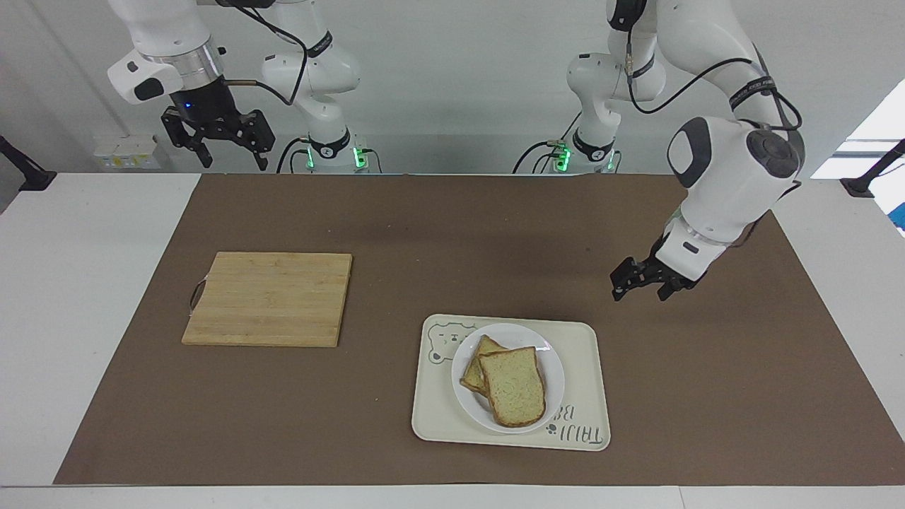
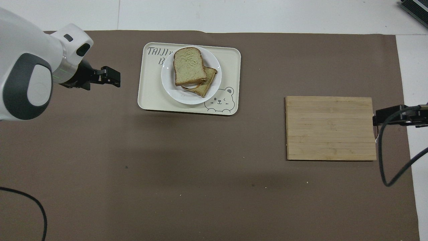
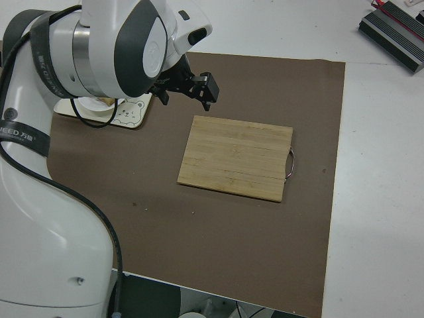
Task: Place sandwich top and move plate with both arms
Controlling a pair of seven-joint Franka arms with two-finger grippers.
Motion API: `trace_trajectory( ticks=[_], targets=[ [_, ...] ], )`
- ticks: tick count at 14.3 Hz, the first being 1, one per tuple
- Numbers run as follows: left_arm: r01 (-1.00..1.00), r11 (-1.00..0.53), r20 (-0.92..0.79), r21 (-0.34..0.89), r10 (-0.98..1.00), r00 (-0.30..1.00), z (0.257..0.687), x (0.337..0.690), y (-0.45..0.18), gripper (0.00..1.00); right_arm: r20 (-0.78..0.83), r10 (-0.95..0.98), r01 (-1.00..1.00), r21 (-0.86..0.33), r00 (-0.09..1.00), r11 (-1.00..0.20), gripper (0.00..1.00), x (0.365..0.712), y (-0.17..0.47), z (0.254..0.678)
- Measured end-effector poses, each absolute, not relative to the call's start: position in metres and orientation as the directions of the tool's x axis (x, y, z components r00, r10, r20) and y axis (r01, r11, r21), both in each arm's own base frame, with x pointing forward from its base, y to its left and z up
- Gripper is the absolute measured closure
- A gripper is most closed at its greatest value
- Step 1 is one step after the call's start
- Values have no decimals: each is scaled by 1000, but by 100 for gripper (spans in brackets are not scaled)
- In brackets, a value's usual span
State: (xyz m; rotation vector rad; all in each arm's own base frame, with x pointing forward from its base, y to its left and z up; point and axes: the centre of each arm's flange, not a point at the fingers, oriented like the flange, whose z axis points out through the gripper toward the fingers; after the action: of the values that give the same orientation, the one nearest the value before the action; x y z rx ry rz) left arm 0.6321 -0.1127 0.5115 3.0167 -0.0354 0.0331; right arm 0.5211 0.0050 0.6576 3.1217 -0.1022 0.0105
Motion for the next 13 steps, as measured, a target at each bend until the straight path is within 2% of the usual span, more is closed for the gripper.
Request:
trace_trajectory(
  ticks=[6, 9, 13],
  targets=[
    [-126, -985, 11, 117, -126, 992, 588, 587, -12, 0, 7, -65, -65, 18, 998, -998, 0, 521, 5, 658],
    [-154, -987, 8, 37, -154, 988, 618, 566, -9, 0, 7, -65, -65, 18, 998, -998, 0, 521, 5, 658],
    [-173, -985, -11, 22, -173, 985, 634, 549, -15, 0, 7, -65, -65, 18, 998, -998, 0, 521, 5, 658]
  ],
)
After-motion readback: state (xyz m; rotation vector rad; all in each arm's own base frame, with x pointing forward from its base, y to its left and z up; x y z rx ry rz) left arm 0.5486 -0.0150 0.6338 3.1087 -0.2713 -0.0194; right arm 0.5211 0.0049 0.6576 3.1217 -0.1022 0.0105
